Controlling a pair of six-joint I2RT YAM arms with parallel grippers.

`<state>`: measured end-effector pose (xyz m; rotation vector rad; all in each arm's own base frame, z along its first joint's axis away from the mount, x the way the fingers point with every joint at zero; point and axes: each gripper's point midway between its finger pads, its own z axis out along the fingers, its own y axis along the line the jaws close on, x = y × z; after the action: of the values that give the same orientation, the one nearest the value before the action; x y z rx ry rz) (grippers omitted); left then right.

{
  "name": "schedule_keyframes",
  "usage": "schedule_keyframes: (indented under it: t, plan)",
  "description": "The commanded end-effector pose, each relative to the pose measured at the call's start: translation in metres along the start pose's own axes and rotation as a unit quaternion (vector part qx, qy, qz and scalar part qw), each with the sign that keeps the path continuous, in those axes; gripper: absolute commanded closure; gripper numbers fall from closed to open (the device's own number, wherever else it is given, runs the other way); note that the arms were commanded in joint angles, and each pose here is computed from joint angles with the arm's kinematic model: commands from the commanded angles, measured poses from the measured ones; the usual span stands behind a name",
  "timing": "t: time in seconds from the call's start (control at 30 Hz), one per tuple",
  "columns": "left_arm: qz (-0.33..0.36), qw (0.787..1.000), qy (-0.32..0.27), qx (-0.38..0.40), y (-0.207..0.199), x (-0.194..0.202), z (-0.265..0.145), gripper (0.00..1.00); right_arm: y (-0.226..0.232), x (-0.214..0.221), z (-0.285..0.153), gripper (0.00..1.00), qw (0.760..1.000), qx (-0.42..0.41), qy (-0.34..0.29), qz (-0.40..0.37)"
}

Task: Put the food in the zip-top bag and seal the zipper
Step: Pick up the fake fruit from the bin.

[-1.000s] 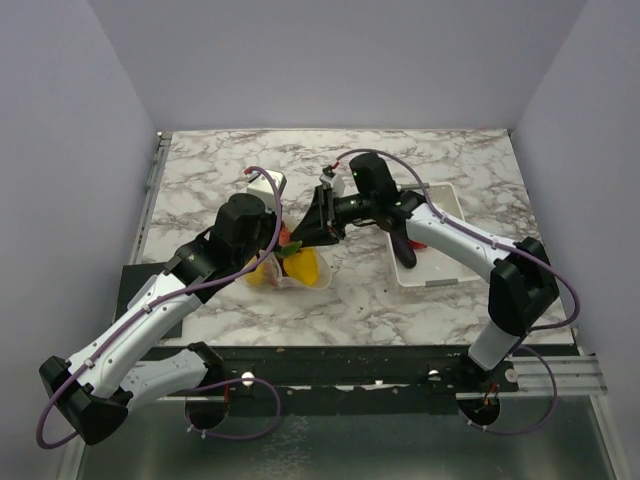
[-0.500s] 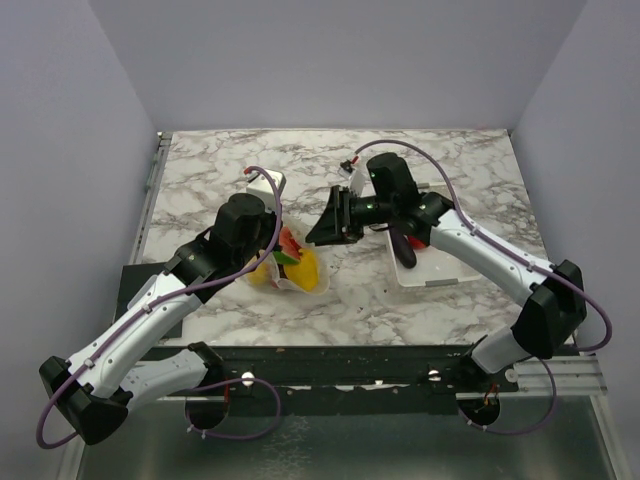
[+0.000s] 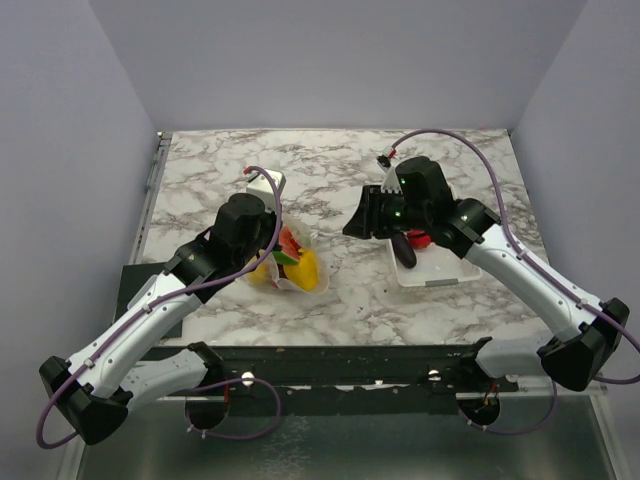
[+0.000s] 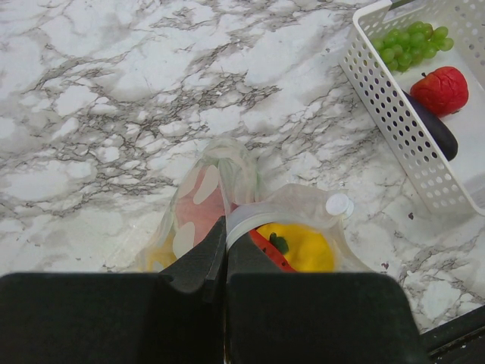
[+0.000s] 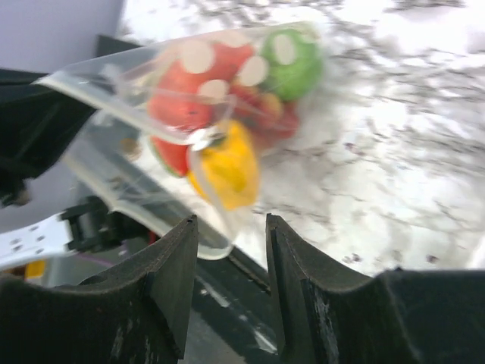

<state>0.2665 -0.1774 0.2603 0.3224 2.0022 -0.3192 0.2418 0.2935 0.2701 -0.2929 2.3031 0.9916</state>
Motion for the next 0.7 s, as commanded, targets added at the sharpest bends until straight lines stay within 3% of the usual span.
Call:
schedule_keyframes:
  t: [0.0,0.27,0.43,0.67]
  plan:
    - [-0.008,1.0,-0.029,-0.005,0.001,-0.013,-0.002,1.0,-0.061,0.004,-0.013,0.54,0.987,0.156,-0.004,-0.044]
    - [-0.008,0.999,-0.031,-0.006,0.002,-0.013,-0.002,1.0,-0.127,-0.002,-0.031,0.51,0.948,0.307,-0.041,-0.076]
    - [-0.007,0.999,-0.03,-0.006,0.002,-0.013,-0.003,1.0,-0.165,-0.007,-0.042,0.38,0.916,0.388,-0.055,-0.092]
    - [-0.008,0.999,-0.032,-0.005,0.002,-0.014,-0.003,1.0,-0.203,-0.01,-0.042,0.31,0.903,0.418,-0.051,-0.088]
